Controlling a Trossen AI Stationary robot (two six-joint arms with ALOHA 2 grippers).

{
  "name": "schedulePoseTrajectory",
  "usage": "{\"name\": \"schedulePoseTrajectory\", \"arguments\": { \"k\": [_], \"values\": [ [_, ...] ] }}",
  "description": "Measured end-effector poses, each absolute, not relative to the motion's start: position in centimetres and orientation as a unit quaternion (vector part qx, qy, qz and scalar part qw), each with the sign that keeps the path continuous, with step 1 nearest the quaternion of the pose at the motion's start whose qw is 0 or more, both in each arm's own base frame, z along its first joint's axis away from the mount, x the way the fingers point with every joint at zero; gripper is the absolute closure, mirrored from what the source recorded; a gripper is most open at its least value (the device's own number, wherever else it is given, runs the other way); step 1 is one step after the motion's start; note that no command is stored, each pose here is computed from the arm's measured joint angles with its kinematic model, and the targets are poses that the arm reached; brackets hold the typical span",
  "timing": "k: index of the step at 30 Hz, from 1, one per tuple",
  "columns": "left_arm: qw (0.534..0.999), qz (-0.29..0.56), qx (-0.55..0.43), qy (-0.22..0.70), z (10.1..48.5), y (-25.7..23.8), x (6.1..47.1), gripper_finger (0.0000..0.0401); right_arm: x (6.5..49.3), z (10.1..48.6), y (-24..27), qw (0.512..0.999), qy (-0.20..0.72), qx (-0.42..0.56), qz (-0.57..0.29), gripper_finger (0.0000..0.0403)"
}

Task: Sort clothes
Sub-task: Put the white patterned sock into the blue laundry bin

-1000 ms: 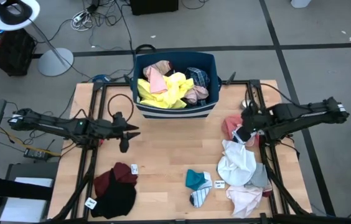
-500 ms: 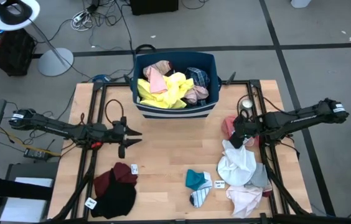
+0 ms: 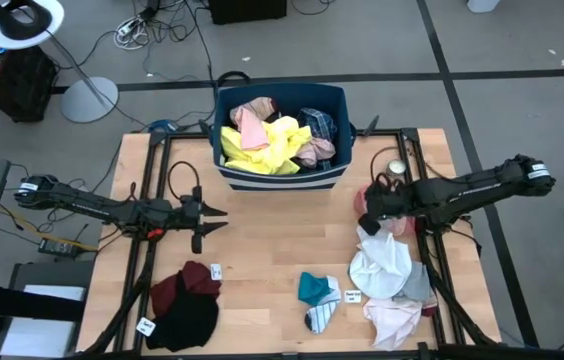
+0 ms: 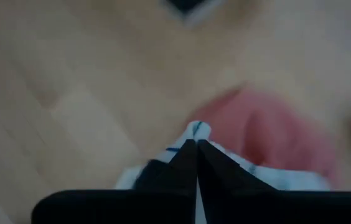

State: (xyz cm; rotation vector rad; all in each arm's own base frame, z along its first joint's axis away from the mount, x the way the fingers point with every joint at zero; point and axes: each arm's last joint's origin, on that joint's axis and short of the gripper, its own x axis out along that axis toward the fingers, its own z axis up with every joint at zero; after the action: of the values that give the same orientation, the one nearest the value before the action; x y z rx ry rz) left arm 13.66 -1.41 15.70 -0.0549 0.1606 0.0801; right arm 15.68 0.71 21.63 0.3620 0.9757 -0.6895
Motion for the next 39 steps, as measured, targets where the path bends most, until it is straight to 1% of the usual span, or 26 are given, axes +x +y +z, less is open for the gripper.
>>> {"name": "schedulePoseTrajectory", "arguments": {
  "k": [7,11,16,21,25,28,35,39],
  "values": [
    [0.994,0.042,-0.023,0.1,15.3,-1.4,13.6,0.0265,16.2,32.4,0.2,0.844,0.39,0.096,-0.355,0.0401],
    [0.994,0.043,-0.023,0.097,15.4,-1.4,13.6,0.0265,17.1,37.7,-0.3,0.868,0.345,0.054,-0.353,0.0401],
    [0.994,0.05,-0.024,0.094,15.4,-1.2,13.6,0.0265,20.1,42.7,-1.9,0.884,0.309,-0.012,-0.35,0.0402],
    [0.994,0.056,-0.022,0.096,15.4,-1.0,13.6,0.0265,24.6,45.9,-4.2,0.909,0.266,-0.057,-0.317,0.0402],
    [0.994,0.055,-0.009,0.099,15.4,-1.0,13.6,0.0265,28.0,47.0,-6.4,0.932,0.233,-0.06,-0.273,0.0402],
    [0.993,0.055,-0.007,0.101,15.3,-1.0,13.6,0.0265,30.2,46.3,-8.2,0.932,0.225,-0.053,-0.279,0.0398],
    [0.993,0.053,0.006,0.107,15.2,-1.0,13.6,0.0265,34.4,41.5,-12.1,0.906,0.291,-0.034,-0.306,0.0372],
    [0.991,0.053,0.009,0.122,14.9,-1.0,13.5,0.0265,36.2,39.1,-13.4,0.901,0.319,-0.014,-0.292,0.0345]
  ]
}}
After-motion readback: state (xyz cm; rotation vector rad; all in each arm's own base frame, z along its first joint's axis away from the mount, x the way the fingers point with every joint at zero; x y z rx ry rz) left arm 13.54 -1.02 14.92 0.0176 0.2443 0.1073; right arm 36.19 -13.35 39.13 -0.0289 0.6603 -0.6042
